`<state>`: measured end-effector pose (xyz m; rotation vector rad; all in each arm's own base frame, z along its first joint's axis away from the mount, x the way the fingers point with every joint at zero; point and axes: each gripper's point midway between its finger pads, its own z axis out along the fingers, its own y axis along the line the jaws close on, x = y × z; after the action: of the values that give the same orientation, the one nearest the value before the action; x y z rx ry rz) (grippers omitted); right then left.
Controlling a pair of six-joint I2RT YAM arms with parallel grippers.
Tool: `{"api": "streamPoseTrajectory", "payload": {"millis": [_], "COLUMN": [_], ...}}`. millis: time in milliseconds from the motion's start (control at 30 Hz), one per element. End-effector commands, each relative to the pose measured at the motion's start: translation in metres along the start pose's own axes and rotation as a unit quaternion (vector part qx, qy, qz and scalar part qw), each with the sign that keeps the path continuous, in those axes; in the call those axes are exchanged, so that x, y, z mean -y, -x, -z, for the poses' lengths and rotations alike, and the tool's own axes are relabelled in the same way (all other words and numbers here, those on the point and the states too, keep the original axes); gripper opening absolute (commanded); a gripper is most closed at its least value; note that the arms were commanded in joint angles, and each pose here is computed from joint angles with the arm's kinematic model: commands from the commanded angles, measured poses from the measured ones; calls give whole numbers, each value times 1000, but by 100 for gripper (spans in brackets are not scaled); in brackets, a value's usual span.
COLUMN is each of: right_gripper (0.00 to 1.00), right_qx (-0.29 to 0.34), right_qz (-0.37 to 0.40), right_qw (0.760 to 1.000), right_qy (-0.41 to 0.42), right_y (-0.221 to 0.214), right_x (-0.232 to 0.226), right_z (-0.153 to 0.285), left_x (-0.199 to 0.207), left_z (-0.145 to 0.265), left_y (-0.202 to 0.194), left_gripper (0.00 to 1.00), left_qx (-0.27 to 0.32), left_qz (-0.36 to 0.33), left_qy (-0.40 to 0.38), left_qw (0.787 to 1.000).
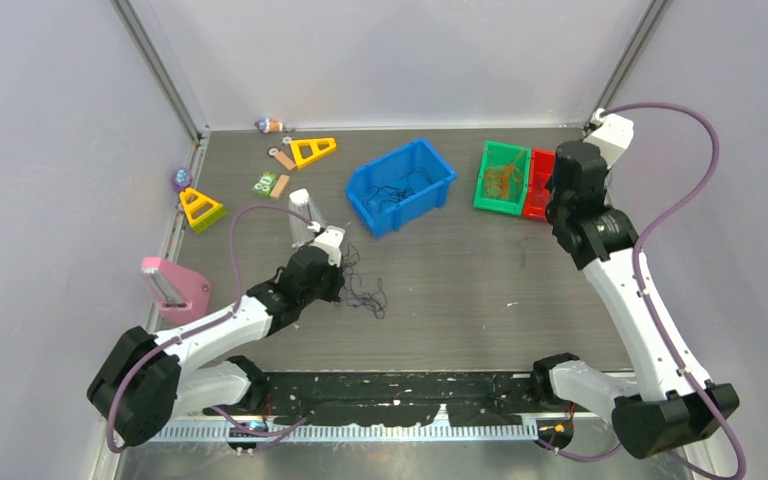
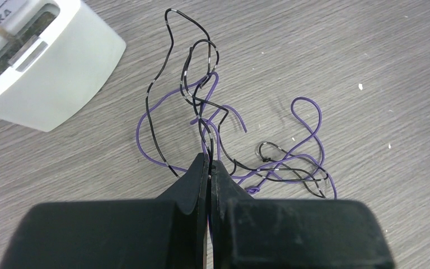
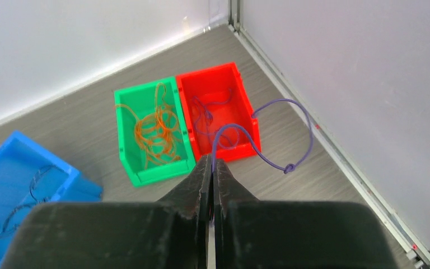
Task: Untangle the cables
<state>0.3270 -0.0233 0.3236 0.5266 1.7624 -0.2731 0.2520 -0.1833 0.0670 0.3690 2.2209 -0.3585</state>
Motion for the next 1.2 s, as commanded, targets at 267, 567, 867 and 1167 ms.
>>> {"api": "streamPoseTrajectory", "payload": {"millis": [267,567,867,1167], "right_gripper": [5,5,5,5], "right_qx": [86,82,71,63], "right_qz": [-49,-69,-84,-82], "right_qw": [995,994,994,994], "right_qy": [2,4,-12,-31], "right_y": [118,148,153,146], "right_x": [-20,-34,-21,-13], "right_z": [-21,-63,-103,-130], "left_x": [25,34,39,36], "left_z": [6,6,2,-1], "left_y": [23,22,22,20], "left_gripper": [0,0,0,0], "left_qx": [60,60,56,51], "left_qz": [-16,-18,-19,-19], "left_qy": [-74,-100,-112,-102], "left_qw": [995,993,992,993]}}
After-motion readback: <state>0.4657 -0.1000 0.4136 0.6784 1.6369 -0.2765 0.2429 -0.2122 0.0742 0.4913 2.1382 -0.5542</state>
